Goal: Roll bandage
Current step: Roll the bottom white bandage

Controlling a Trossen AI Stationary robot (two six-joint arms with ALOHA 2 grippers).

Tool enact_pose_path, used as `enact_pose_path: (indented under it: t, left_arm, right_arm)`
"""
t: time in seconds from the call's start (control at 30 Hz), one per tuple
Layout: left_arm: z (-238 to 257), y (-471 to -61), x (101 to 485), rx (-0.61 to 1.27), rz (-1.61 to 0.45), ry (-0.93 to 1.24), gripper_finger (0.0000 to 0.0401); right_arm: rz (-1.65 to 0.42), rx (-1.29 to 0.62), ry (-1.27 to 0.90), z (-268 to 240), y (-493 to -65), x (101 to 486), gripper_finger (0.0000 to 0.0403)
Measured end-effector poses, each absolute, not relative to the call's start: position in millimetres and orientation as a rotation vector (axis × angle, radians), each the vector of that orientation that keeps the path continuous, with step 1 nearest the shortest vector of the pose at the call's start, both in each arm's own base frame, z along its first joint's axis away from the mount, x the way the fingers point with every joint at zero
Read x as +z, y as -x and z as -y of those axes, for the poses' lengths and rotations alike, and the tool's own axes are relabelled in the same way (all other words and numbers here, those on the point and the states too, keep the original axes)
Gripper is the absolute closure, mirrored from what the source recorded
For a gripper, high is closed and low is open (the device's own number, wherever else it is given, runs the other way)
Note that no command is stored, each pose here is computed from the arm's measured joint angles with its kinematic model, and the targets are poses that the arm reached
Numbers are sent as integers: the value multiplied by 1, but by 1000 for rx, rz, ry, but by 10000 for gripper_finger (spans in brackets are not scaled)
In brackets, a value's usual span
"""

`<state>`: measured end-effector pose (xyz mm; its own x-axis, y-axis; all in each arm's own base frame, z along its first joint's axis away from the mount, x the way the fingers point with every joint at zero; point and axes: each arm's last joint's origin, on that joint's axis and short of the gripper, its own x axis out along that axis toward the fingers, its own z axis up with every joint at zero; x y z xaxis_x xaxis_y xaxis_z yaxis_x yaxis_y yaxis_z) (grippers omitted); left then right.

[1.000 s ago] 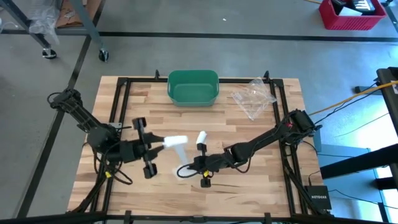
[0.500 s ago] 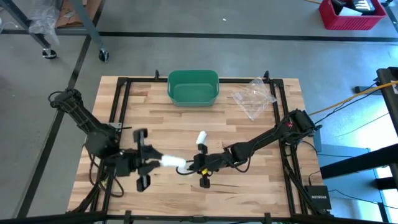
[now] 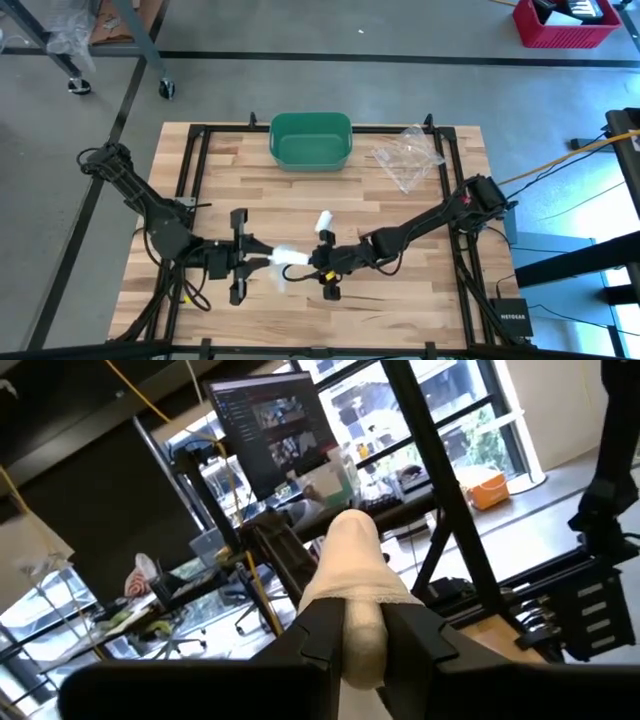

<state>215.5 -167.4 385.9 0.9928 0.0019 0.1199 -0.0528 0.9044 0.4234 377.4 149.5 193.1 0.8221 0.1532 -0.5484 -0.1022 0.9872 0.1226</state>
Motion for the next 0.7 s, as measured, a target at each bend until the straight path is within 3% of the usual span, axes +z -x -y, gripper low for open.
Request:
enact_pose_path:
  t: [0.27, 0.4, 0.7]
  left_arm:
    - [164, -218, 386, 48, 112, -441, 361]
    - [157, -221, 386, 146, 82, -428, 361]
    - [145, -229, 385, 214, 72, -345, 361]
  right_arm:
    - [-553, 167, -12, -152, -381, 191, 219]
    - [-542, 172, -23, -154, -384, 185, 220]
    - [-538, 34, -263, -145, -388, 183, 221]
